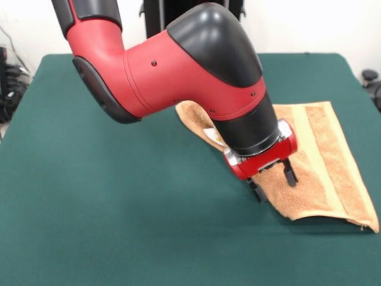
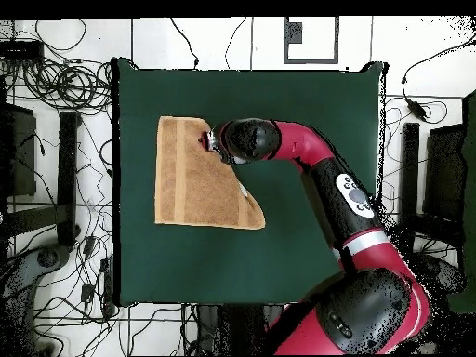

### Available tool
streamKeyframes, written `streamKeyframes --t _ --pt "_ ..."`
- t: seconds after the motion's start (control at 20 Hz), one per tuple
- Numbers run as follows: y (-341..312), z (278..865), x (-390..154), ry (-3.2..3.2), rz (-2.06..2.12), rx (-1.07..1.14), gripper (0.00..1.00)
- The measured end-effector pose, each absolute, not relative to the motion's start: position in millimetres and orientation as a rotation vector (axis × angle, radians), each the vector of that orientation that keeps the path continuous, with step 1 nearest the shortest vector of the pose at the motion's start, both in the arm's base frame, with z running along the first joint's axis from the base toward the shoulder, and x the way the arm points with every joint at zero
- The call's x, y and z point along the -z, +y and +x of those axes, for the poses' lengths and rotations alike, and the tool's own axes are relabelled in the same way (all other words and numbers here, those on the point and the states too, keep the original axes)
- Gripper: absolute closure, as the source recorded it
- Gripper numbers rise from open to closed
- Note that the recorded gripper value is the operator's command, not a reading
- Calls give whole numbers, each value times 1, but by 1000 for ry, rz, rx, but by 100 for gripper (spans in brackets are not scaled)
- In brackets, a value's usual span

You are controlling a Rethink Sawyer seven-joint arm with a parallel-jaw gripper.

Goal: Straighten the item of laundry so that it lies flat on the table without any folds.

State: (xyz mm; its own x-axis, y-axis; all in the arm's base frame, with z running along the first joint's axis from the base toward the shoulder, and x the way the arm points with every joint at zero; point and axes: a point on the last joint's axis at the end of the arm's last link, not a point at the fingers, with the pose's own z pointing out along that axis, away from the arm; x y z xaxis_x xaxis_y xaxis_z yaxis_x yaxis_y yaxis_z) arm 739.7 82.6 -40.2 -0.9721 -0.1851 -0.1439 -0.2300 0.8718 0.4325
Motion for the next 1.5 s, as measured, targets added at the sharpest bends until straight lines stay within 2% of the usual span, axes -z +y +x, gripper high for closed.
streamKeyframes --t 1.5 --pt "79 735 45 2945 -319 -691 0"
